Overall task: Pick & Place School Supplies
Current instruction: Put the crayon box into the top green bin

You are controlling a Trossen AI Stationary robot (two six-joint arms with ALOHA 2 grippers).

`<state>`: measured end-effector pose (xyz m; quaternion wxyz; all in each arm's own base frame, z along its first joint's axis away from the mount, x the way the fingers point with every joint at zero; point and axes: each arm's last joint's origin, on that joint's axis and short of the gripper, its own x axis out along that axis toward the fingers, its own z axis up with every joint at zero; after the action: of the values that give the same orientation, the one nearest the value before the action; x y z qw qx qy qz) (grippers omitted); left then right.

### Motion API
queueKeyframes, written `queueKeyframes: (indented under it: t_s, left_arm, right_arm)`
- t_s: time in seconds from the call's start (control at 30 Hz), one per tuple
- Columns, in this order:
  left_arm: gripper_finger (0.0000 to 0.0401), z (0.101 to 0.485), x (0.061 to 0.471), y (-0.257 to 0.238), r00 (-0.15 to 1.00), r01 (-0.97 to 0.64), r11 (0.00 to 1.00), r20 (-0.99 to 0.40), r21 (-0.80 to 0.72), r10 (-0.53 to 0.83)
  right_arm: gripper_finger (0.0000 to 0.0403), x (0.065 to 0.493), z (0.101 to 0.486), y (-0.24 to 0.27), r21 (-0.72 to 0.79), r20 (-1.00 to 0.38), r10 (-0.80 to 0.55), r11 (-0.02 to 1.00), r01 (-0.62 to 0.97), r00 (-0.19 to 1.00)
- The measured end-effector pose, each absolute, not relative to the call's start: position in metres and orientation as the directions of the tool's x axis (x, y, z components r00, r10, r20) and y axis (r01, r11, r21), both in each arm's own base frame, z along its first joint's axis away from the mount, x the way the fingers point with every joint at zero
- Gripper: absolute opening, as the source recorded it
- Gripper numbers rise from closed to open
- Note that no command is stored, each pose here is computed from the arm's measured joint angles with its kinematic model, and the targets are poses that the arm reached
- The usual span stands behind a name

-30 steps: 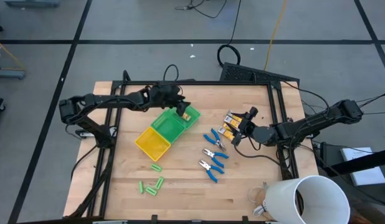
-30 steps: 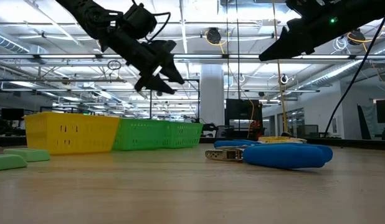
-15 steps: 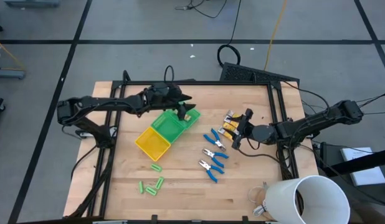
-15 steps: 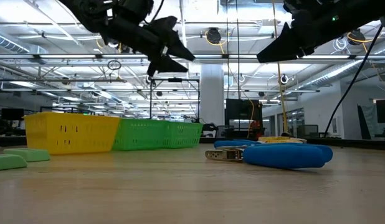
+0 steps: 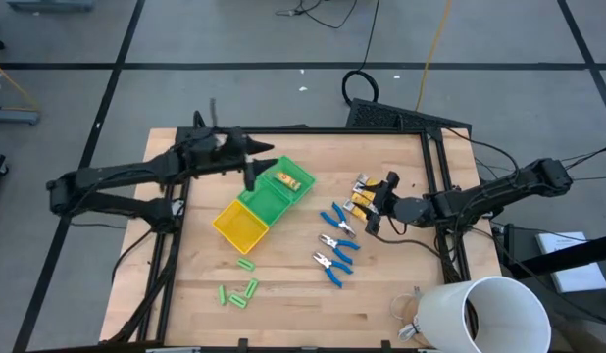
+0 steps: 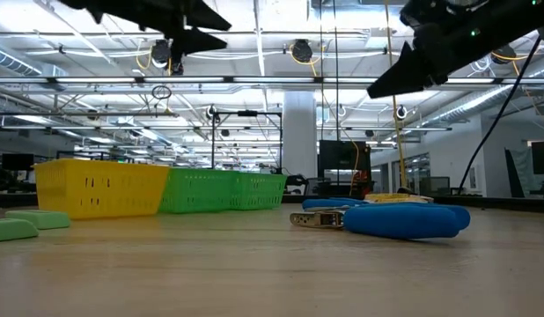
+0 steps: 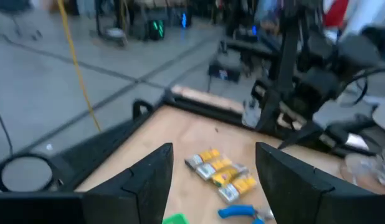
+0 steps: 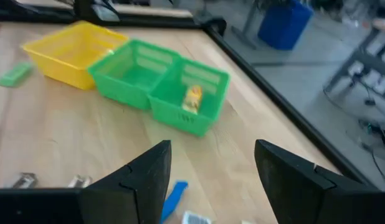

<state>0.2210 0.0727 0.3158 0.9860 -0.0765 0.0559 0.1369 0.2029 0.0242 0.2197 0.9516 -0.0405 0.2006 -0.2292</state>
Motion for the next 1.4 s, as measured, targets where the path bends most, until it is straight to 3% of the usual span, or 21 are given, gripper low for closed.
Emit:
queueKeyframes:
  t_s: [0.3, 0.7, 0.93, 1.17, 1.4]
  left_arm:
    - [0.0236, 0.278, 0.195, 0.065, 0.959, -0.283, 0.945, -0.046, -0.164, 0.279]
    - [0.0219, 0.244, 0.197, 0.069, 0.908, -0.418, 0.878, -0.121, -0.233, 0.401]
    - [0.0215, 0.234, 0.204, 0.072, 0.900, -0.431, 0.873, -0.172, -0.228, 0.400]
    - [0.0230, 0.228, 0.212, 0.074, 0.897, -0.438, 0.870, -0.171, -0.227, 0.407]
    - [0.0239, 0.227, 0.214, 0.075, 0.899, -0.436, 0.865, -0.165, -0.248, 0.406]
  right_arm:
    - [0.0222, 0.185, 0.192, -0.003, -0.146, -0.619, -0.507, 0.825, 0.546, 0.600]
    - [0.0222, 0.157, 0.130, -0.039, -0.121, -0.653, -0.537, 0.770, 0.627, 0.534]
    - [0.0222, 0.144, 0.117, -0.052, -0.133, -0.684, -0.568, 0.715, 0.687, 0.458]
    - [0.0222, 0.141, 0.111, -0.057, -0.086, -0.612, -0.557, 0.752, 0.653, 0.561]
    - [0.0222, 0.136, 0.108, -0.064, -0.147, -0.603, -0.554, 0.784, 0.603, 0.574]
